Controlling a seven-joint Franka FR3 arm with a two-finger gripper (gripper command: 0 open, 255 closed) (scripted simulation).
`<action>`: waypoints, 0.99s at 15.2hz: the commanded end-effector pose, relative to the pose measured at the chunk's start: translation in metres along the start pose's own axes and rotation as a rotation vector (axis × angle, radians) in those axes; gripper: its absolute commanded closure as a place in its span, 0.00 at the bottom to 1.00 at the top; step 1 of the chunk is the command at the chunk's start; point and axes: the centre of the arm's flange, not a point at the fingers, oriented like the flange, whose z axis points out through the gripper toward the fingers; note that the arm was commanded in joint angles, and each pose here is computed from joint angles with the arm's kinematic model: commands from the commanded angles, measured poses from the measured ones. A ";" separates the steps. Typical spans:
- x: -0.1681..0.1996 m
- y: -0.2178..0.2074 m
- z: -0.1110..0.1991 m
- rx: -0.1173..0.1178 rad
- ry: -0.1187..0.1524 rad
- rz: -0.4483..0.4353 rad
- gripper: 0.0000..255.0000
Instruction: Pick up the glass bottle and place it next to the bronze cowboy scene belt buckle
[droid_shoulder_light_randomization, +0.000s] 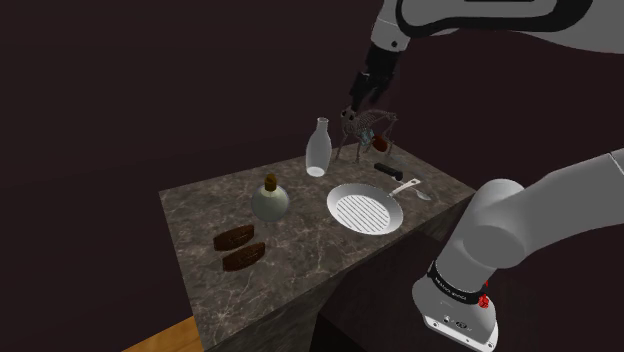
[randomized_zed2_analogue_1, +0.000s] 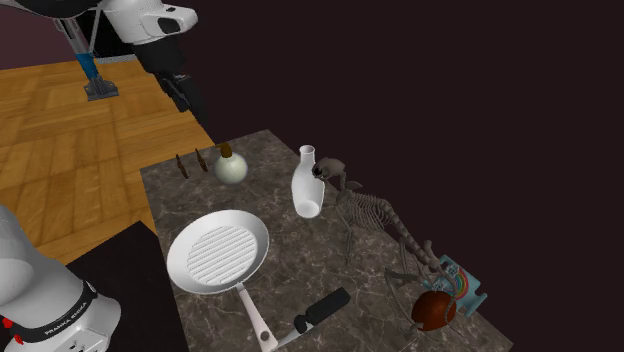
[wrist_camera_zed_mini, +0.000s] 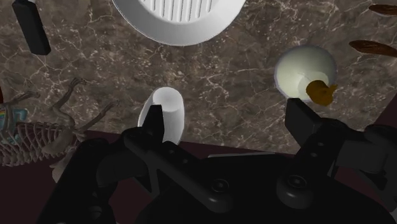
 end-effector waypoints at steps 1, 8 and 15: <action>0.020 0.007 0.014 0.001 -0.001 0.009 0.00; 0.084 0.042 0.072 0.006 -0.010 0.038 0.00; 0.147 0.079 0.132 0.011 -0.018 0.068 0.00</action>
